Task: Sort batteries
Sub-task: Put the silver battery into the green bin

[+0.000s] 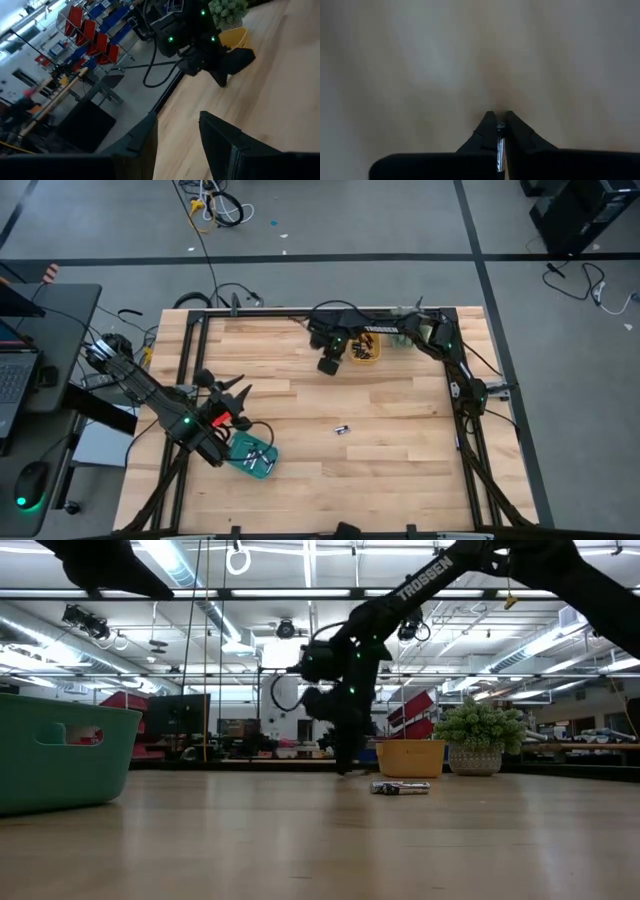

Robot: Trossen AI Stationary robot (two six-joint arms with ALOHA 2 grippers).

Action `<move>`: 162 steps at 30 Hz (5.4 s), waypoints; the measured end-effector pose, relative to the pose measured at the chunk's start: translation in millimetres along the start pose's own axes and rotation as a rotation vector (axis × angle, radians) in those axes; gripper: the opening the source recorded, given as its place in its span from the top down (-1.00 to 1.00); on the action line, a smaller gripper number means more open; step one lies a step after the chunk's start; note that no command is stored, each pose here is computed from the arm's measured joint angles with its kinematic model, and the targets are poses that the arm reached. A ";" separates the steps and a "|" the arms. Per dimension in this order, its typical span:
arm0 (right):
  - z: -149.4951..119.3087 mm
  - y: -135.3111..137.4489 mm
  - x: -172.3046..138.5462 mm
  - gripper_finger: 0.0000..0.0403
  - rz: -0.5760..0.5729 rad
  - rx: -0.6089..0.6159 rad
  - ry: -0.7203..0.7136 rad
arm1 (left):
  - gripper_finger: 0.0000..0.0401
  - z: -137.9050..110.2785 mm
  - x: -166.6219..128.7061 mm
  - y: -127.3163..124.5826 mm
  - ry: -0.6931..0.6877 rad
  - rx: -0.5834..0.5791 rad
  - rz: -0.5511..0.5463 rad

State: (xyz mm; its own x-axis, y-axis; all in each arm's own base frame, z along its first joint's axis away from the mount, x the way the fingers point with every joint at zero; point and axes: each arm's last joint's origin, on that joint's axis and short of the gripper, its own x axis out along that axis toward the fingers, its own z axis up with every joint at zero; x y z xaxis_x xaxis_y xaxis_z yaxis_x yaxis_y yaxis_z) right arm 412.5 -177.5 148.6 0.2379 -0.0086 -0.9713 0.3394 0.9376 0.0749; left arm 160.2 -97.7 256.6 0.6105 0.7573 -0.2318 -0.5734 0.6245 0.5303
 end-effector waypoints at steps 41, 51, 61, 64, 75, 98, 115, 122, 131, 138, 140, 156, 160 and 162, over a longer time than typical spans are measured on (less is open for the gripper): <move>21.0 -88.0 -65.6 1.00 -0.069 0.403 -0.432 | 0.29 -15.1 20.2 -19.9 -0.061 -0.106 0.072; -6.9 -42.8 -189.5 1.00 -0.173 0.080 -0.549 | 0.29 26.7 70.1 -37.3 0.035 0.184 -0.311; -85.0 5.9 -281.3 1.00 -0.184 0.020 -0.700 | 0.38 64.8 205.7 42.8 -0.153 -0.045 -0.627; -105.3 17.5 -280.0 1.00 -0.149 0.028 -0.740 | 0.45 56.1 252.6 54.3 -0.084 -0.327 -0.516; -149.9 33.2 -233.2 1.00 -0.061 0.089 -0.775 | 0.68 34.5 340.6 34.8 0.260 -0.617 -0.460; -155.4 46.7 -211.6 0.98 -0.018 0.055 -0.755 | 0.70 9.4 410.4 54.5 0.565 -0.859 -0.342; -156.4 65.7 -211.0 0.98 0.028 -0.002 -0.757 | 0.70 -4.8 421.4 72.1 0.591 -1.047 -0.265; -156.3 68.2 -211.1 1.00 0.037 -0.005 -0.761 | 0.70 -29.2 439.2 63.8 0.630 -1.124 -0.416; -156.1 68.0 -211.4 0.98 0.034 0.001 -0.763 | 0.70 -45.9 450.7 52.2 0.651 -1.181 -0.405; -156.0 68.0 -211.5 1.00 0.035 0.001 -0.765 | 0.70 -44.8 454.3 57.6 0.597 -1.188 -0.353; -155.9 68.0 -211.6 1.00 0.035 0.000 -0.767 | 0.70 -45.6 454.7 58.9 0.596 -1.190 -0.351; -155.8 68.1 -211.6 0.99 0.048 0.032 -0.767 | 0.70 -65.4 455.5 78.9 0.688 -1.214 -0.309; -155.8 68.1 -211.6 0.98 0.048 0.032 -0.767 | 0.70 -61.6 456.6 77.2 0.655 -1.209 -0.321; -155.7 68.2 -211.7 0.98 0.048 0.032 -0.767 | 0.70 -60.4 456.7 76.4 0.650 -1.219 -0.328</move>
State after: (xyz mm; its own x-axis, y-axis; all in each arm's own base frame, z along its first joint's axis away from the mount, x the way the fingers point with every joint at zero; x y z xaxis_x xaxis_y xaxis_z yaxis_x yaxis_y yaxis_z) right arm 243.5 -57.7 324.1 0.8139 -0.2173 -0.5389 0.3359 0.9327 0.1312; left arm 362.3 307.4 142.0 0.6416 0.2908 -0.7098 -0.7654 0.3043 -0.5671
